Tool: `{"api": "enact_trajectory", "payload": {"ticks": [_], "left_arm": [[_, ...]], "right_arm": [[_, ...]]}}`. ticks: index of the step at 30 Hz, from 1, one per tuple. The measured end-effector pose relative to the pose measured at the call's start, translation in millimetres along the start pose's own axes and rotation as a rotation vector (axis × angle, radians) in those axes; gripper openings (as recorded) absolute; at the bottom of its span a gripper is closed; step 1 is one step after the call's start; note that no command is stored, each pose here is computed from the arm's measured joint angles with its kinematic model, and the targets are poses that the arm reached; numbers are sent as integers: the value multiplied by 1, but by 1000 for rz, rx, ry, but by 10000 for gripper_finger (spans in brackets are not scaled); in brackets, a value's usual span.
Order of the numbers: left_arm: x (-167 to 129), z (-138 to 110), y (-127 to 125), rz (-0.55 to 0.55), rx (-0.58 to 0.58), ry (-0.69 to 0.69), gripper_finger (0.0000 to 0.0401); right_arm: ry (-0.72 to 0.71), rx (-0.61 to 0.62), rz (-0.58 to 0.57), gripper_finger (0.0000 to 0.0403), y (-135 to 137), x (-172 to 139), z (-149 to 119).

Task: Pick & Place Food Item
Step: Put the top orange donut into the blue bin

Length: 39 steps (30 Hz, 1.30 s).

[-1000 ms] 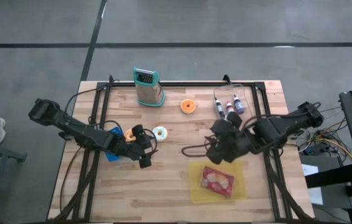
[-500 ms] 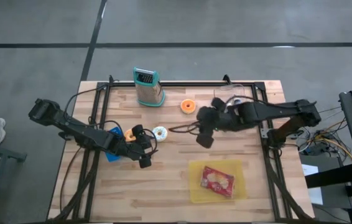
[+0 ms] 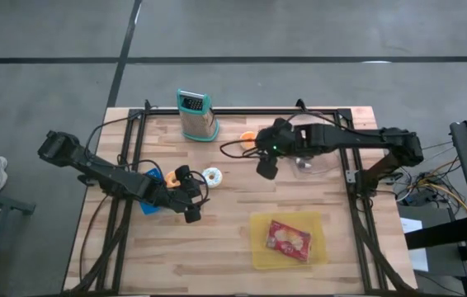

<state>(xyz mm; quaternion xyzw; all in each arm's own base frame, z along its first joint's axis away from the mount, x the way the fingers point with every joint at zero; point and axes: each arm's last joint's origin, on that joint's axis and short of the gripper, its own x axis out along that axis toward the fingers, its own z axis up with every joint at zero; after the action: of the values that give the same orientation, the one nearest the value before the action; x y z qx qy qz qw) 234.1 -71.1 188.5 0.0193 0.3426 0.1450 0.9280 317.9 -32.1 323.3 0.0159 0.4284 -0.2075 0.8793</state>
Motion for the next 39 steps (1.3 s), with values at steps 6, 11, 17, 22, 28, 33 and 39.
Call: {"api": "enact_trajectory", "payload": {"ticks": [6, 11, 17, 22, 28, 33, 39], "left_arm": [[0, 0, 0, 0, 0, 0, 287], [0, 0, 0, 0, 0, 0, 287], [0, 0, 0, 0, 0, 0, 287], [0, 0, 0, 0, 0, 0, 287], [0, 0, 0, 0, 0, 0, 287], [0, 0, 0, 0, 0, 0, 287], [0, 0, 0, 0, 0, 1, 287]], "right_arm": [[-120, -81, -8, 180, -4, 31, -7], [-128, -152, -26, 180, -6, 52, -24], [-143, -70, -17, 180, -5, 69, -42], [-171, 17, 81, 180, -2, 76, -48], [-203, 150, 103, 180, -3, 80, -50], [-220, 188, 80, 180, -15, 81, -45], [-201, 225, 95, 180, -34, 97, -33]]}}
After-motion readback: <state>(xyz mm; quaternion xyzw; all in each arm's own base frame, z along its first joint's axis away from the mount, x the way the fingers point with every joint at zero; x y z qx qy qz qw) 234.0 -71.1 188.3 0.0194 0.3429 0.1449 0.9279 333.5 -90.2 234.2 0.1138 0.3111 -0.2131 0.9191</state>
